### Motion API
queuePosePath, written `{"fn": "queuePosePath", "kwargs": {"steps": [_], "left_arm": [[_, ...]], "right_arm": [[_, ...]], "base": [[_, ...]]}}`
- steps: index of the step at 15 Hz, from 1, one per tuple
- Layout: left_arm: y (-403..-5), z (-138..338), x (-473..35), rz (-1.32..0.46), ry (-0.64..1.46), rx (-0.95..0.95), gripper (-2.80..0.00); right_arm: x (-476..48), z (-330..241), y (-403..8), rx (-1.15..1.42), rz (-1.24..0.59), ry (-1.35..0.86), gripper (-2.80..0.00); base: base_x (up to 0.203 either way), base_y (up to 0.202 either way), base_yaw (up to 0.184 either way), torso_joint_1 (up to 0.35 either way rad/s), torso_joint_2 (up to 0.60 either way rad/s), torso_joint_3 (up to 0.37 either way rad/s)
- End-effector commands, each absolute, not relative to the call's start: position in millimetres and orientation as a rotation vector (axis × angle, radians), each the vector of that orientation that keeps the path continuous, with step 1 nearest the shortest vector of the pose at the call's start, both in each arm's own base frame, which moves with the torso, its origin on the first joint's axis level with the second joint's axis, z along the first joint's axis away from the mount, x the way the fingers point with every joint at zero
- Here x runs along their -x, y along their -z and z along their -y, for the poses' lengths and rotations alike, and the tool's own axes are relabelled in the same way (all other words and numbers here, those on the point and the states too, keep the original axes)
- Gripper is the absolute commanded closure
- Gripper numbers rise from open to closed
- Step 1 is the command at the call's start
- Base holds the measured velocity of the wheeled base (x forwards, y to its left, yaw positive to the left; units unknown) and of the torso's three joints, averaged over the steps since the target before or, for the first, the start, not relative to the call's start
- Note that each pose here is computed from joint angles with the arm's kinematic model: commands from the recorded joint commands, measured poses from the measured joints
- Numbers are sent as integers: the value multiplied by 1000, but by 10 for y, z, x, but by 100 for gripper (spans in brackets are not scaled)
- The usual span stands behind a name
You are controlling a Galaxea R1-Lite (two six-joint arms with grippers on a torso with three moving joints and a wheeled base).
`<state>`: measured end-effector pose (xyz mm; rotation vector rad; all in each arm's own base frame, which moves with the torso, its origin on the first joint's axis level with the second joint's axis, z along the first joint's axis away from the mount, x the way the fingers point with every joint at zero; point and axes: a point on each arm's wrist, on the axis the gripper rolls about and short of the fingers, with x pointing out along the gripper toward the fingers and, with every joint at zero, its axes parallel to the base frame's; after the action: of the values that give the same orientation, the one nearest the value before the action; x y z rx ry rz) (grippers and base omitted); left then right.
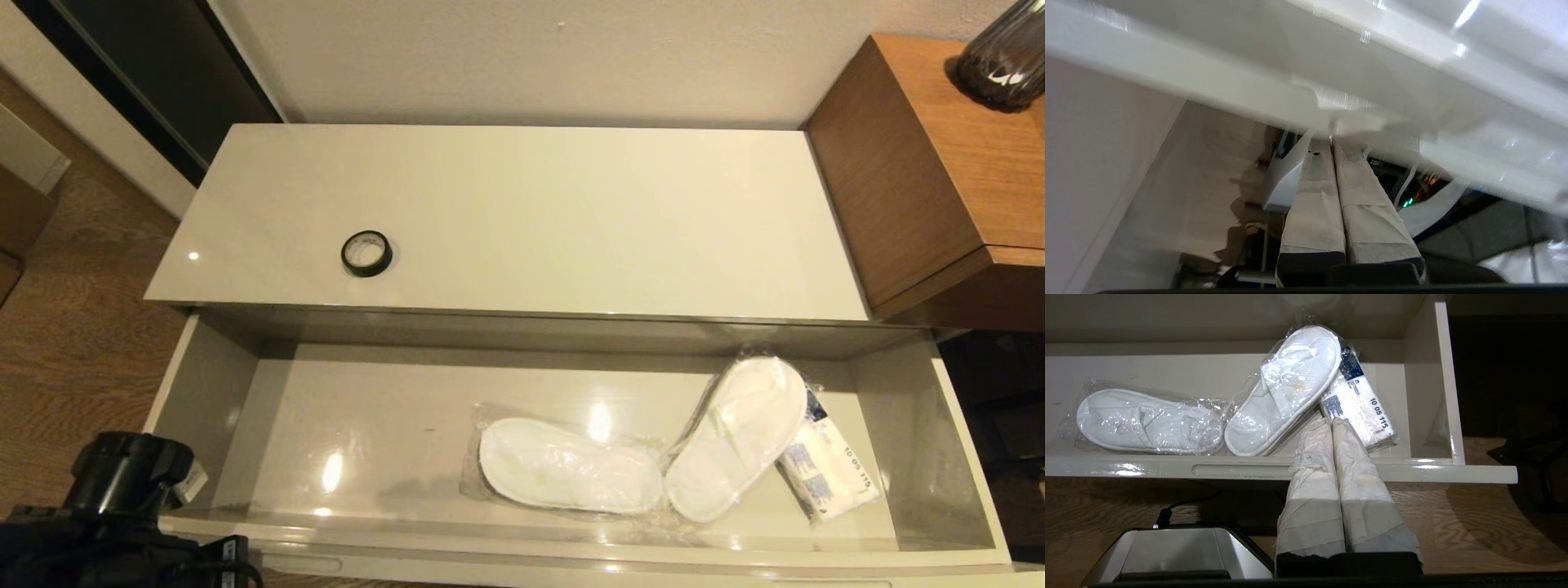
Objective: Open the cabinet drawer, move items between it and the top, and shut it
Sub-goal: Close the drawer
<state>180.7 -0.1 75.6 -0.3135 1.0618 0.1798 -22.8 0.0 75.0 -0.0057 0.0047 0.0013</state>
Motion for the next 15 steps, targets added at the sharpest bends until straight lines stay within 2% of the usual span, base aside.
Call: {"fn": "queuePosePath", "kwargs": {"steps": [1,6,10,12,15], "left_arm": [[-744,1,-1898,-1056,-197,340,0],[-1164,-1,-2304,-697,-214,561,0],[-1510,3,-2467,-557,-200,666,0],[-1742,20,-2381,-535,-195,698,0],[-2102,30,-1981,-494,-166,709,0]], "right_arm": [[226,0,-746,6,-8,-2,0],[226,0,-746,6,-8,-2,0],[226,0,-746,6,-8,-2,0],[226,0,-746,6,-8,-2,0],[226,0,-746,6,-8,-2,0]], "base": [[0,0,0,0,0,0],[0,0,0,0,0,0],[0,0,0,0,0,0],[0,0,0,0,0,0],[0,0,0,0,0,0]]}}
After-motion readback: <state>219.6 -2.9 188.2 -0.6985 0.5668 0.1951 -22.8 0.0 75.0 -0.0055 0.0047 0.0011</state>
